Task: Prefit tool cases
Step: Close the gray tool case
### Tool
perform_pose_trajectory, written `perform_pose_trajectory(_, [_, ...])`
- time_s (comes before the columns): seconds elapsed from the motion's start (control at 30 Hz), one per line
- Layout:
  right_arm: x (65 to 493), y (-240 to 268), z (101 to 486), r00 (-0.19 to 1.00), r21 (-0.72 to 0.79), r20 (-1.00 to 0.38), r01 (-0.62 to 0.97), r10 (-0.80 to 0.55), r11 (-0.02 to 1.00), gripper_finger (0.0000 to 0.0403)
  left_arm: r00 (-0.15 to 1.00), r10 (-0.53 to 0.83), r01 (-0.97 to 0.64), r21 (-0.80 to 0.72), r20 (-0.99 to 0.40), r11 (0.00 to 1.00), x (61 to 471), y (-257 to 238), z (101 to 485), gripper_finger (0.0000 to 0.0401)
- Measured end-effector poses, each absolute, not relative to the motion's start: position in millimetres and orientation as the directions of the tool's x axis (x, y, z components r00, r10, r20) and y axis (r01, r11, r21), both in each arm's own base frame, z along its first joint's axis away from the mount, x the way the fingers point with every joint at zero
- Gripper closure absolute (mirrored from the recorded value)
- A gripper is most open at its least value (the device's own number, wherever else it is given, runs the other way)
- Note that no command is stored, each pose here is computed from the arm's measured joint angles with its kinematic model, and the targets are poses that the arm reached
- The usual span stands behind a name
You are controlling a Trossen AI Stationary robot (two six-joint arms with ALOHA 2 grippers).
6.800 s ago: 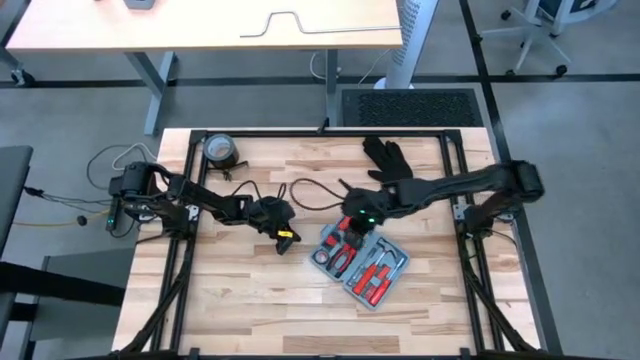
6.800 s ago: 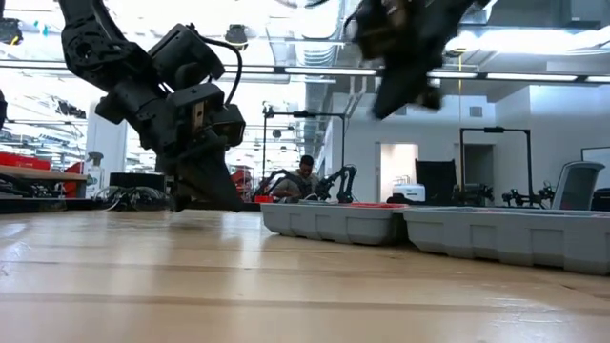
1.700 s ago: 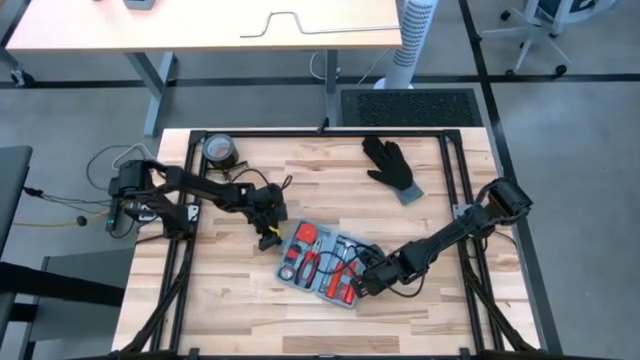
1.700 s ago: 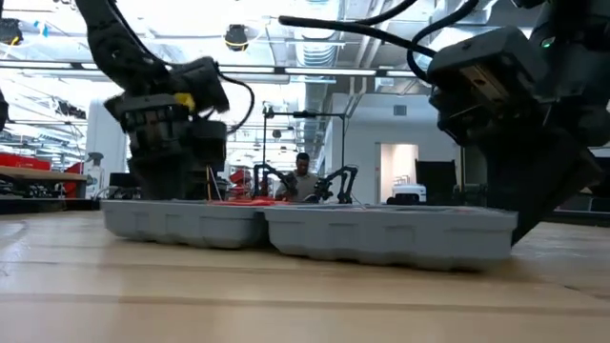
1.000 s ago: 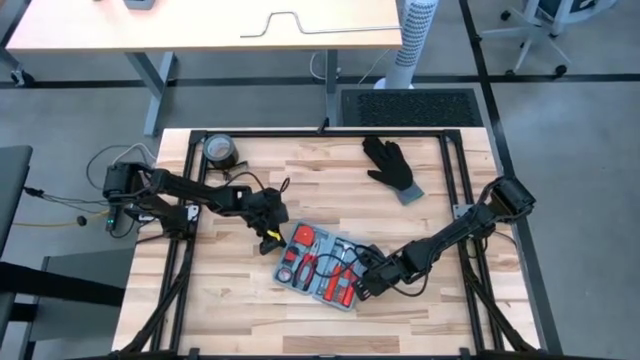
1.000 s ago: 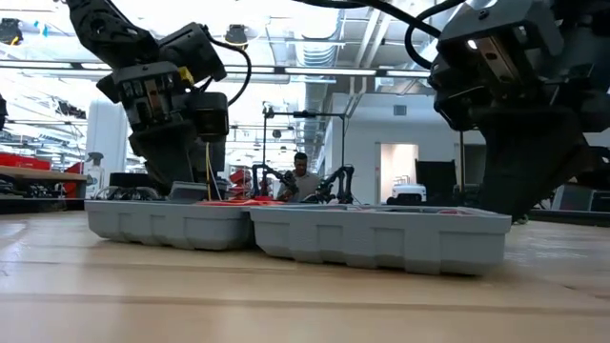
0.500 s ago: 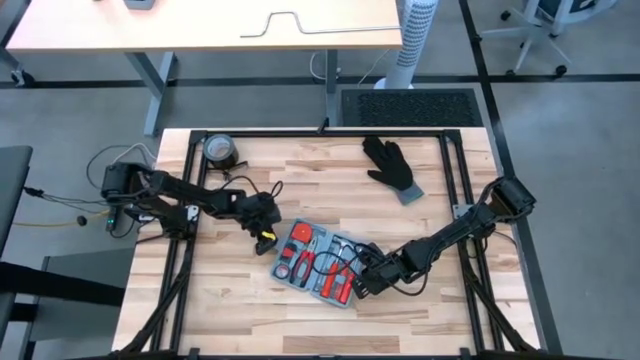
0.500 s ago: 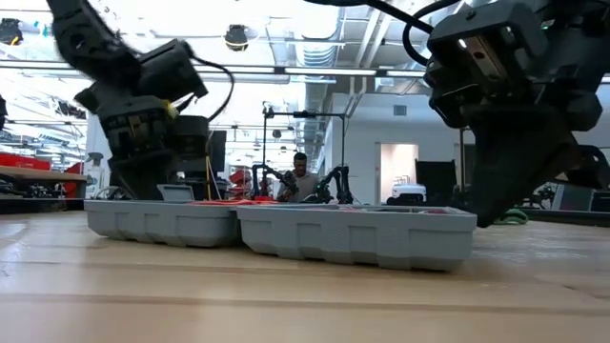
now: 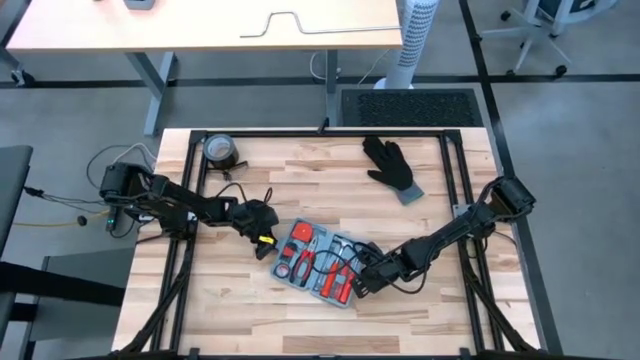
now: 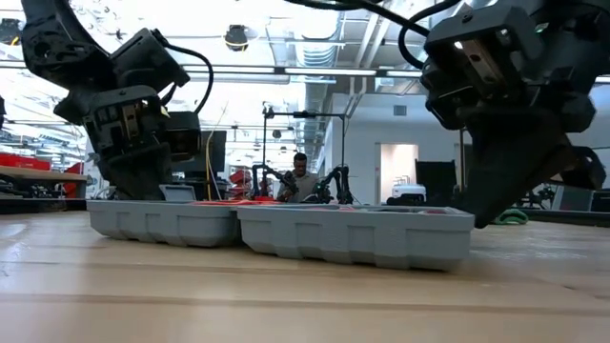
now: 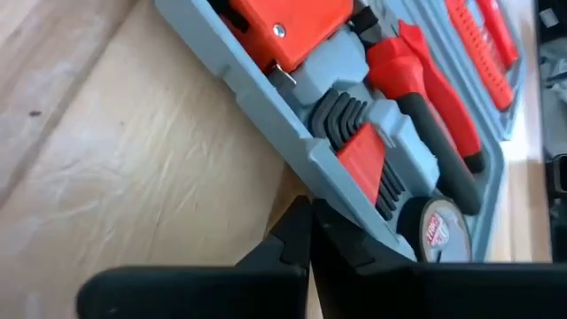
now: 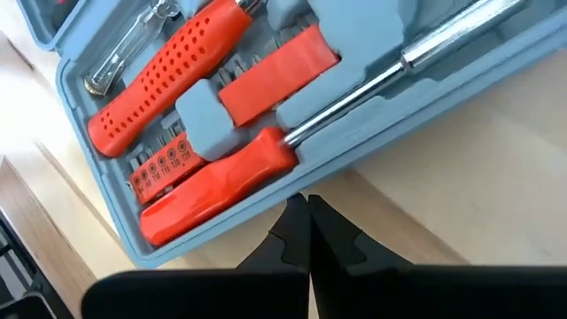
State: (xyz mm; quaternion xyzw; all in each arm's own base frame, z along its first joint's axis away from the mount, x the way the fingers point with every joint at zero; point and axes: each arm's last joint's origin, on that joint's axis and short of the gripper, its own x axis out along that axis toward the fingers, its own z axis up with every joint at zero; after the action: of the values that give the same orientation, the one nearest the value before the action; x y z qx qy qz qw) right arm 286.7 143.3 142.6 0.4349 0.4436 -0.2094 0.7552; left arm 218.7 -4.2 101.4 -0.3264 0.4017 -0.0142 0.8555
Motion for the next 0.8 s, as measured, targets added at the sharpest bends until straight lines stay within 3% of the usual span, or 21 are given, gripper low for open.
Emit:
perform_pose_trajectory(0.43, [290.4,140.4,143.6,0.536,0.486,-0.841,0.683,0.079,0.545,0.0403,0.717,-0.268,-0.233,-0.583,-0.643,0.778,219.9,-11.0,103.0,0.0401])
perform_pose_trajectory(0.8, [290.5,141.1,143.7,0.536,0.492,-0.839,0.675,0.093,0.550,0.0403,0.745,-0.335,-0.179,-0.656,-0.577,0.733,221.1,-12.9,111.7,0.0401])
